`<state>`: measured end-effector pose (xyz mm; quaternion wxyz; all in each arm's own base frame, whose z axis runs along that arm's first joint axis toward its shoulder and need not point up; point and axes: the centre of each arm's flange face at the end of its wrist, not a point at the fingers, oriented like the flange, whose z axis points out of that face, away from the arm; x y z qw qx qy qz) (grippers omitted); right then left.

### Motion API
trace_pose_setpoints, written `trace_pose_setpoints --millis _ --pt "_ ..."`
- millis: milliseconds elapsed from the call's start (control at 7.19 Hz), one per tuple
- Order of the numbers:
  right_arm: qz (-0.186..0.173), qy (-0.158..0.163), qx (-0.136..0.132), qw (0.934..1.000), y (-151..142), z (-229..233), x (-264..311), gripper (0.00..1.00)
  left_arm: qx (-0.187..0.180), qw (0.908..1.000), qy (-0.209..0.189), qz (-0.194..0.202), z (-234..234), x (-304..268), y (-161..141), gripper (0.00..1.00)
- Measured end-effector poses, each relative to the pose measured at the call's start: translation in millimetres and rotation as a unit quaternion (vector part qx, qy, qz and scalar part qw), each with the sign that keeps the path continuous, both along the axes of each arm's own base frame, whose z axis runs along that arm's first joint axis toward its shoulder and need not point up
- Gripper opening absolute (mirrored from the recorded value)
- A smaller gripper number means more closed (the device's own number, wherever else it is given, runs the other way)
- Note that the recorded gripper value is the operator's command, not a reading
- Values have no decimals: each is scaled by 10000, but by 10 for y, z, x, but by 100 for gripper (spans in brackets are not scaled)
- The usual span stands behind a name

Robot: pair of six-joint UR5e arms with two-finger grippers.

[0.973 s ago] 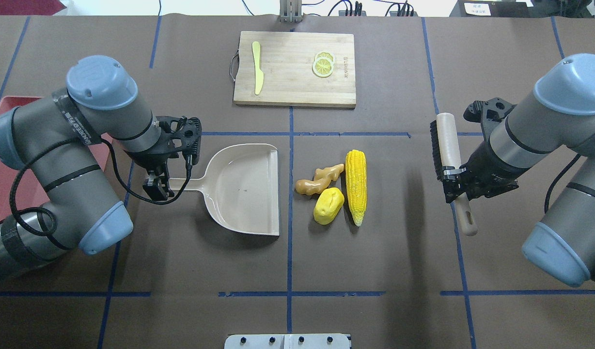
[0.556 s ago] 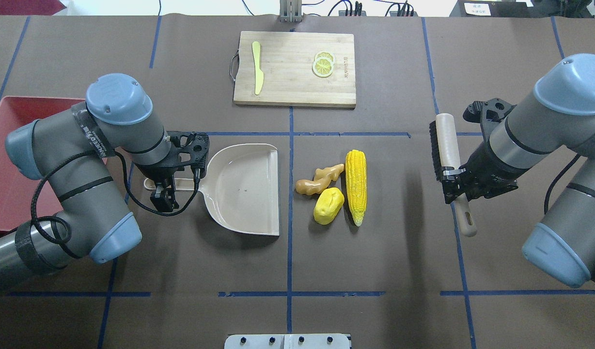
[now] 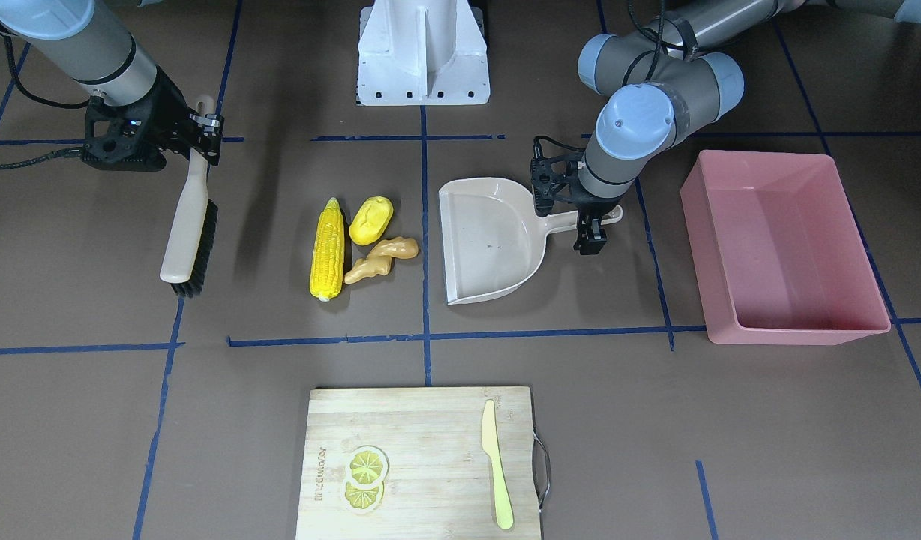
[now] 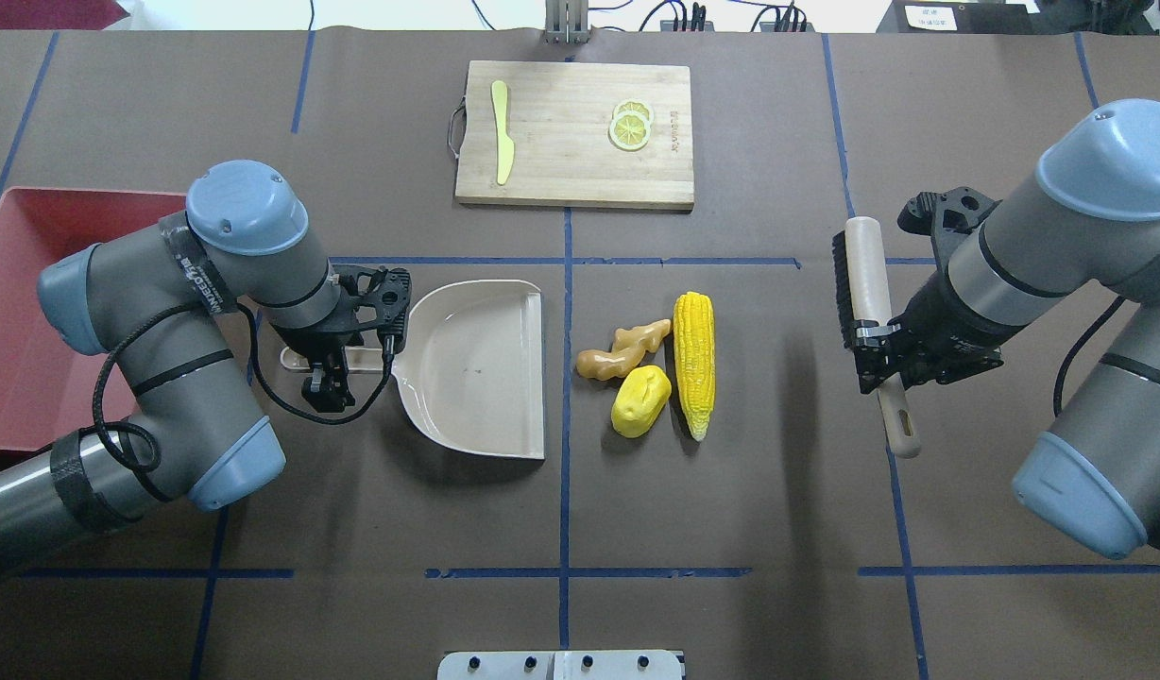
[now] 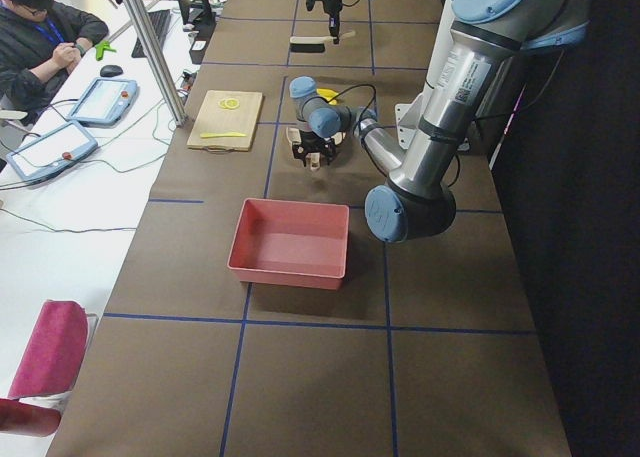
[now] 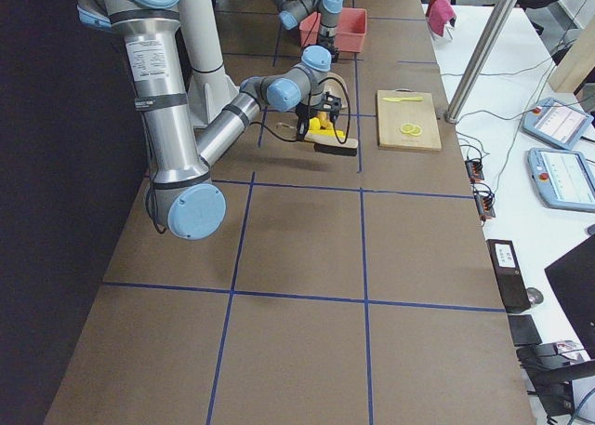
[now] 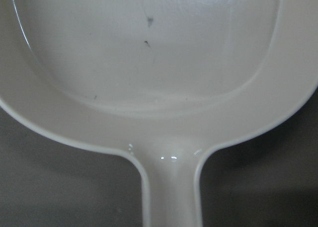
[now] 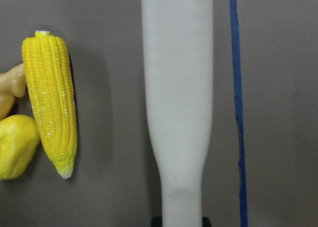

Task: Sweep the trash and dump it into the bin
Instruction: 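Grasp the dustpan handle with the left gripper while the right grasps the brush, then hold the dustpan with the left gripper while the right brings the brush behind vegetables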

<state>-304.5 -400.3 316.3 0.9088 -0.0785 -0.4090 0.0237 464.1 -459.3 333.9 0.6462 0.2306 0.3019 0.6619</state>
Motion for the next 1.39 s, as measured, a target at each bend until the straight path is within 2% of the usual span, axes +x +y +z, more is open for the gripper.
trace_pose_setpoints --millis 278,556,834,1390 --pt "8 -10 2 10000 -3 -17 -5 0 -14 10000 32 -47 -64 -27 21 7" --pt "-23 -21 -8 10000 10 -26 -30 0 37 9999 56 -108 -129 -75 22 0" --pt "-141 22 -97 9999 92 -118 -200 0 112 9998 35 -184 -171 -116 11 0" --pt "-433 303 -262 9983 275 -323 -562 0 80 9993 -228 -278 -392 -64 -37 0"
